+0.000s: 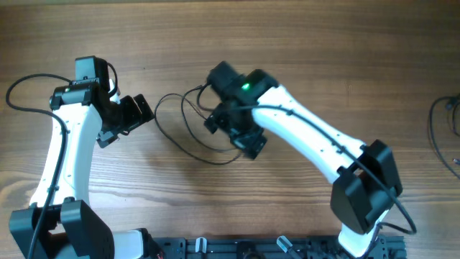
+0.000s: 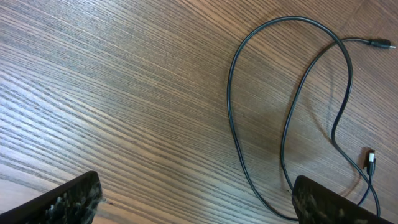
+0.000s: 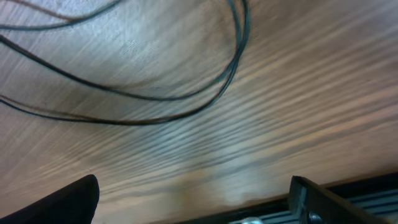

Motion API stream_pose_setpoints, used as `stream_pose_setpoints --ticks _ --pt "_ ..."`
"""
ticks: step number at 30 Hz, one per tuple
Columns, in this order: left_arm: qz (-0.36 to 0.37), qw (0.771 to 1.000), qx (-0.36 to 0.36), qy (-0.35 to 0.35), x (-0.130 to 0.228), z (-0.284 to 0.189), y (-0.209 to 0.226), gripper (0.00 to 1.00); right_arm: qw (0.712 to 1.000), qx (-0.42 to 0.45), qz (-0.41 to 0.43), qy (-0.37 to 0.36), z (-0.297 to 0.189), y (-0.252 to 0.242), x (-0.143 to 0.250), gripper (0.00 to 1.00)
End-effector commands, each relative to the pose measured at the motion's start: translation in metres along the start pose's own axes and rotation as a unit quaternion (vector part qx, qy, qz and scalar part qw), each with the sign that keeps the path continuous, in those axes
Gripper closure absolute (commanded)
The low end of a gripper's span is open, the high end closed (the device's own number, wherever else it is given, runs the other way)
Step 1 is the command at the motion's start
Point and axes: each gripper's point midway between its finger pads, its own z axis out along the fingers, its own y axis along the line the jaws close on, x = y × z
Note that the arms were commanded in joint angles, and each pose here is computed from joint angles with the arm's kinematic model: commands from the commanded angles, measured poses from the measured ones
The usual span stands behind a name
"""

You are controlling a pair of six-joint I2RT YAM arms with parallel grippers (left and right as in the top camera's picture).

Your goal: Untangle cables

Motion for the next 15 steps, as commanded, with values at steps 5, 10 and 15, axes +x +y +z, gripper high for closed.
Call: stream_pose_setpoints --ticks 5,10,15 --pt "0.005 1.0 0.002 0.001 0.002 -0.001 0.001 0.0 0.993 0.021 0.063 -0.1 0.012 -0.003 0.006 0.03" --pt "0.005 1.0 0.001 0.004 0.003 -0.001 0.001 0.0 0.978 0.01 0.127 -0.165 0.011 -0.005 -0.012 0.07" --pt "0.005 1.0 0.0 0.005 0.004 -0.001 0.001 0.0 0.977 0.011 0.13 -0.168 0.042 -0.014 -0.019 0.01"
